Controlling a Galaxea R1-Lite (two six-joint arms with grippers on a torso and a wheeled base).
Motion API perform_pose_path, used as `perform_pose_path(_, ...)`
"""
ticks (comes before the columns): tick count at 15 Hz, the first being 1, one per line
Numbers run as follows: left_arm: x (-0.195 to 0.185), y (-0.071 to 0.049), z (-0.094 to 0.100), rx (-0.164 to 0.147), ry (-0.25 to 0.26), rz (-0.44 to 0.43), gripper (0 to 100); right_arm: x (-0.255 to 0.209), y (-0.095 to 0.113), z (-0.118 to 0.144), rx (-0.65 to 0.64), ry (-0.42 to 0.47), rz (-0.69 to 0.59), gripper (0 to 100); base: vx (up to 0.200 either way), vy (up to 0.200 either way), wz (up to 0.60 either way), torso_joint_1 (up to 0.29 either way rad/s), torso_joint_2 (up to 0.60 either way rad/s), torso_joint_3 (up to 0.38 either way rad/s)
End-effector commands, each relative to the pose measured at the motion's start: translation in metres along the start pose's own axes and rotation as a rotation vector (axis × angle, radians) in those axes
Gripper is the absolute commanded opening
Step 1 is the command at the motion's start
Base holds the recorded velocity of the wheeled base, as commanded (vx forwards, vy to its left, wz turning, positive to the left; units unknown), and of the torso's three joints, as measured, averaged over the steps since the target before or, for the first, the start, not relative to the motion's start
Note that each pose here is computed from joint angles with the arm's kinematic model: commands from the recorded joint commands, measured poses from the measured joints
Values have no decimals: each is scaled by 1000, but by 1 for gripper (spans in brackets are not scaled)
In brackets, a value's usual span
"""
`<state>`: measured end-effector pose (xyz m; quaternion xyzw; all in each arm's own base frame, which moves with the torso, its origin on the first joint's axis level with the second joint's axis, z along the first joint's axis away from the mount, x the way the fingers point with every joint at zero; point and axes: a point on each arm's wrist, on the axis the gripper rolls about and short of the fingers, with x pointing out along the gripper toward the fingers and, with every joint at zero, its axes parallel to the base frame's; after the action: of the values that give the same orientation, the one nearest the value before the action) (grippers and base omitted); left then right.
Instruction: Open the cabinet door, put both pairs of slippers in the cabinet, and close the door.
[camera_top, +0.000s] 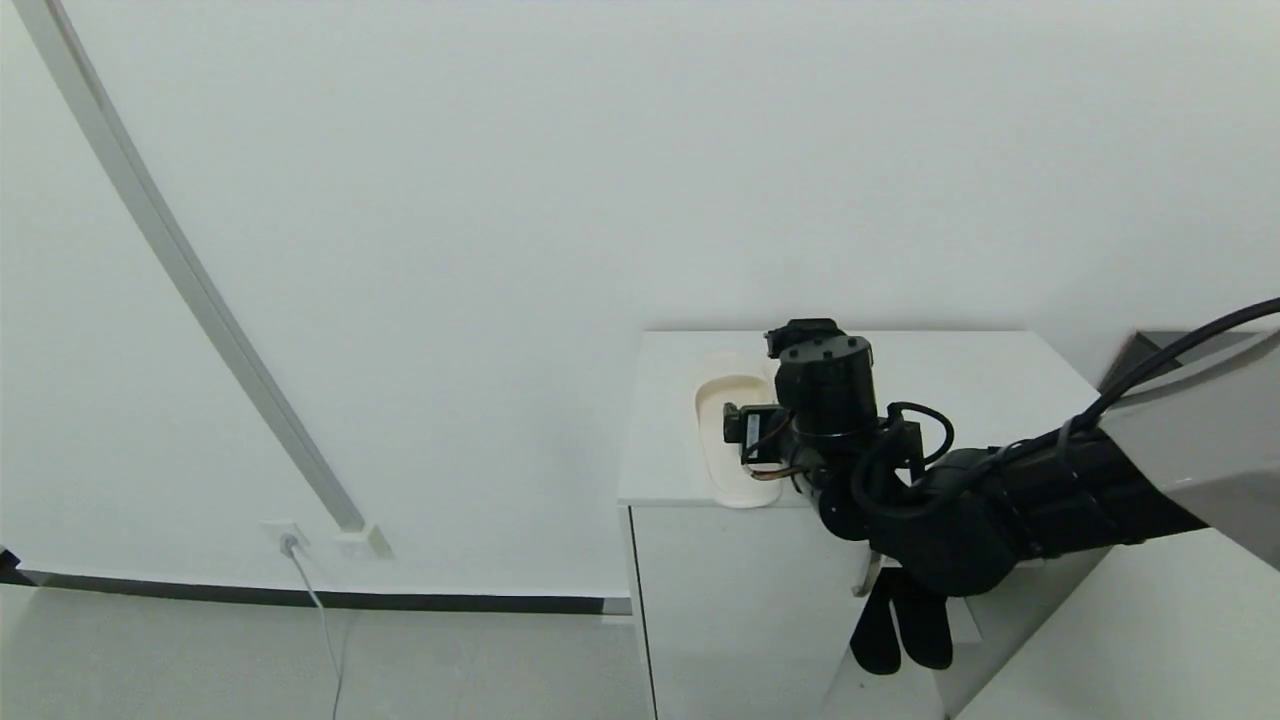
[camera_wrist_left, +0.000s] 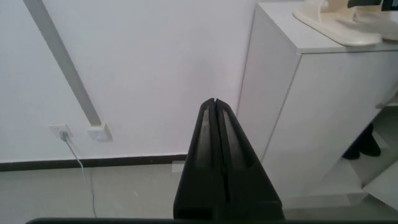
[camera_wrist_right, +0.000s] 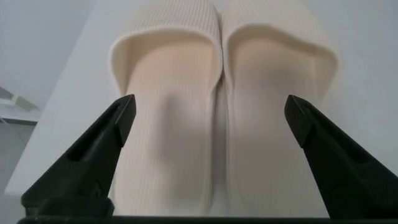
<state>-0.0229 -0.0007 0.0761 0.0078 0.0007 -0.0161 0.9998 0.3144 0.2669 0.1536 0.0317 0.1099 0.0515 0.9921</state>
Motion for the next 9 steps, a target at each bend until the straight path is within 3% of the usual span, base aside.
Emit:
perform_pose_path(1,0,0,0,0,0,0,0,11,2,-15,-17,16,-6,100,200,0,0,2,2,2)
perform_pose_path(6,0,0,0,0,0,0,0,41,-9,-21,-59,-65,-4,100,0,0,0,0,0,0)
perform_pose_path(9,0,0,0,-2,0,0,0,52,-12,-23,-59,-66,-8,100,0,0,0,0,0,0)
